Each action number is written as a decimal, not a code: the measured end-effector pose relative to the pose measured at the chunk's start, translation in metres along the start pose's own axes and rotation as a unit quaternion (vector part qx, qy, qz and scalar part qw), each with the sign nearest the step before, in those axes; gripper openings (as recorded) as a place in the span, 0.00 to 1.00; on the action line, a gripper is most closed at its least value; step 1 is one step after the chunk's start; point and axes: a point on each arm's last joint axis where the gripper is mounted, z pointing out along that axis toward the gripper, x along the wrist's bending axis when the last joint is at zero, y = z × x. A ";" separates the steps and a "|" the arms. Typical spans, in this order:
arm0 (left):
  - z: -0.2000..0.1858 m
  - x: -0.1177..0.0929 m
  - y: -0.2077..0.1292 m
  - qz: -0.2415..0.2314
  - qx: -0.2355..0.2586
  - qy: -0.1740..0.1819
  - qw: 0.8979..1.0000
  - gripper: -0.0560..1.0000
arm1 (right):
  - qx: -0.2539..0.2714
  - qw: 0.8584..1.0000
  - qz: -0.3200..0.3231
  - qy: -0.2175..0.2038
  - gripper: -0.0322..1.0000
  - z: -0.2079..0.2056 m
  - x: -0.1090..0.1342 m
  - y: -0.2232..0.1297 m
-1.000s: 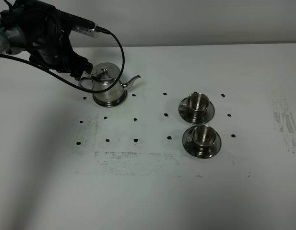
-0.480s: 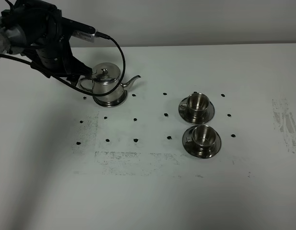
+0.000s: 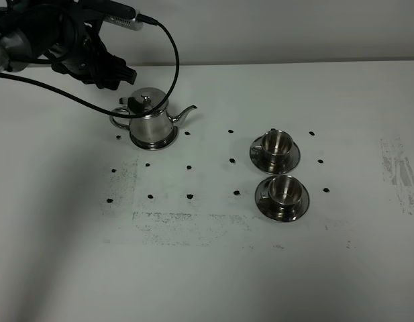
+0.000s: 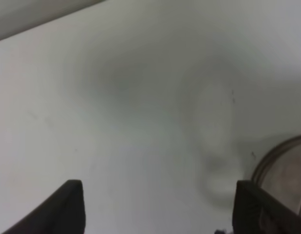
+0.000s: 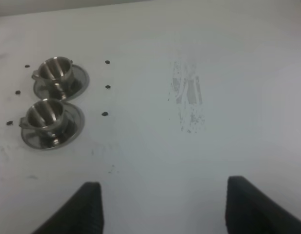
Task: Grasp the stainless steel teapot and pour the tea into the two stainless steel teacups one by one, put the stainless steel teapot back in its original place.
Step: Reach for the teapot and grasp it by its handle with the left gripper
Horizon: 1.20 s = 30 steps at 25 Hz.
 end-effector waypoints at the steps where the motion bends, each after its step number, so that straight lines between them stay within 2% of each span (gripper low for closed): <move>1: 0.004 -0.001 -0.001 0.001 0.002 -0.001 1.000 0.64 | 0.000 1.000 0.000 0.000 0.54 0.000 0.000 0.000; 7: 0.013 -0.003 -0.006 0.001 0.021 -0.003 1.000 0.64 | 0.000 1.000 0.000 0.000 0.54 0.000 0.000 0.000; 16: 0.012 -0.003 -0.016 0.001 0.074 -0.004 0.997 0.64 | 0.000 1.000 0.000 0.000 0.54 0.000 0.000 0.000; 30: 0.012 -0.006 -0.016 -0.013 0.078 -0.019 0.997 0.64 | 0.000 1.000 0.000 0.000 0.54 0.000 0.000 0.000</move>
